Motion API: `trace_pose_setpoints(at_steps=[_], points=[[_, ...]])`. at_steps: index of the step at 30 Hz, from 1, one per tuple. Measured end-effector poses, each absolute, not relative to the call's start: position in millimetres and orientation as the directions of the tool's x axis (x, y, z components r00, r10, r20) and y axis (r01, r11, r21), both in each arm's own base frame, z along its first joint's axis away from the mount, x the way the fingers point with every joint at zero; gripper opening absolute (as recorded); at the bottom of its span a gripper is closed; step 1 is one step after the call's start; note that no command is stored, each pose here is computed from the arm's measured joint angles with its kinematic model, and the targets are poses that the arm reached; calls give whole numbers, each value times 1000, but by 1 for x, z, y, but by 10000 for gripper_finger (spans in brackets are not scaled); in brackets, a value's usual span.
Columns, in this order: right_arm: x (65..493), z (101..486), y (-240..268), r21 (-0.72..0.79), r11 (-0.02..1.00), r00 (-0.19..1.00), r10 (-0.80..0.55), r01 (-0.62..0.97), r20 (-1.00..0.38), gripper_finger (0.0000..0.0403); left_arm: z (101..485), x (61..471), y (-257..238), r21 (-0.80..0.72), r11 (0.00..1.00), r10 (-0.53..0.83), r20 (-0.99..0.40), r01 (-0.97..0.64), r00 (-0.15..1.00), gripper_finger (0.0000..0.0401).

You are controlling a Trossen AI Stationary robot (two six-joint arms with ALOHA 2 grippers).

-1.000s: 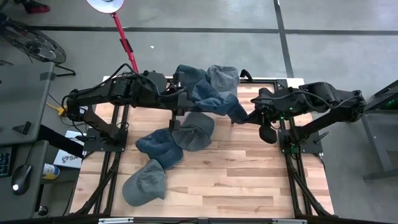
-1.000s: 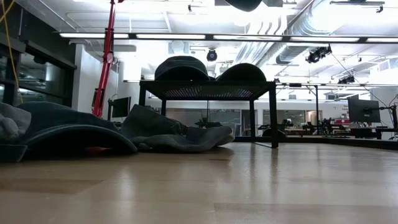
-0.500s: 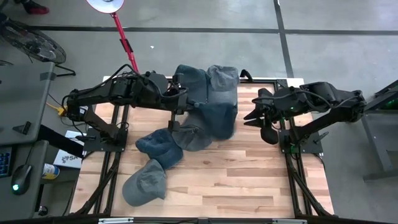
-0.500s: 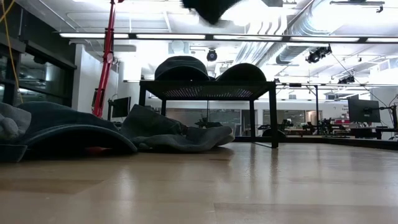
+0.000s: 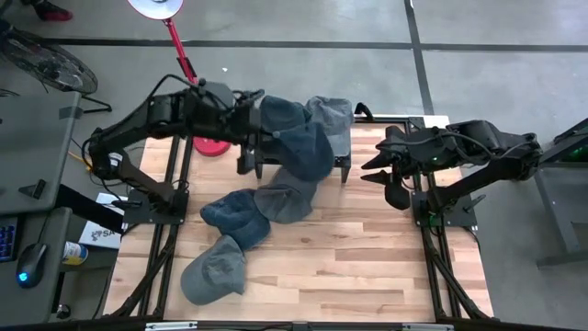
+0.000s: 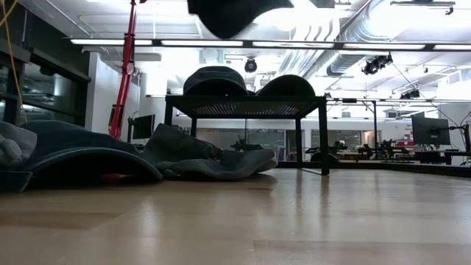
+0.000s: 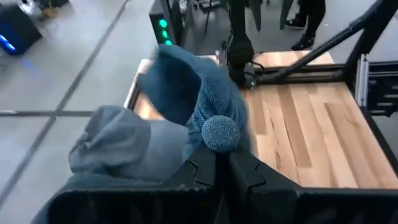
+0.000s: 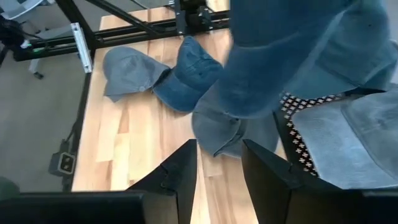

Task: Pick & Place hat
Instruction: Stack the right blue cap on top of the blue cap on the shelf

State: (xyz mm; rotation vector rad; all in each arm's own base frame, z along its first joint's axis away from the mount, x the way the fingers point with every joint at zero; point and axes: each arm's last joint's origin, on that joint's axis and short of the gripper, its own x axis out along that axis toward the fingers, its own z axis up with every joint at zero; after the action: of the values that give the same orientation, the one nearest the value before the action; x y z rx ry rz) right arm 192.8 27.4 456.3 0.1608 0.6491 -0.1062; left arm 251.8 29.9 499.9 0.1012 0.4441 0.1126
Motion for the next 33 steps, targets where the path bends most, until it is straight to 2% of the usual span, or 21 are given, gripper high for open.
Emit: trace_pose_setpoints(at_steps=[5,12,21,33], points=[[193,456,26,91,981,792,-81,170,-605,118,504,243,48,78,994,100,-433,-73,896,4],[193,456,26,78,979,792,-103,186,-602,117,515,230,61,110,993,80,-422,-37,903,4],[193,456,26,77,979,792,-104,187,-602,117,515,215,79,81,994,-26,-443,68,896,4],[193,457,24,49,973,790,-152,224,-594,118,505,213,109,40,999,1,-490,21,872,4]])
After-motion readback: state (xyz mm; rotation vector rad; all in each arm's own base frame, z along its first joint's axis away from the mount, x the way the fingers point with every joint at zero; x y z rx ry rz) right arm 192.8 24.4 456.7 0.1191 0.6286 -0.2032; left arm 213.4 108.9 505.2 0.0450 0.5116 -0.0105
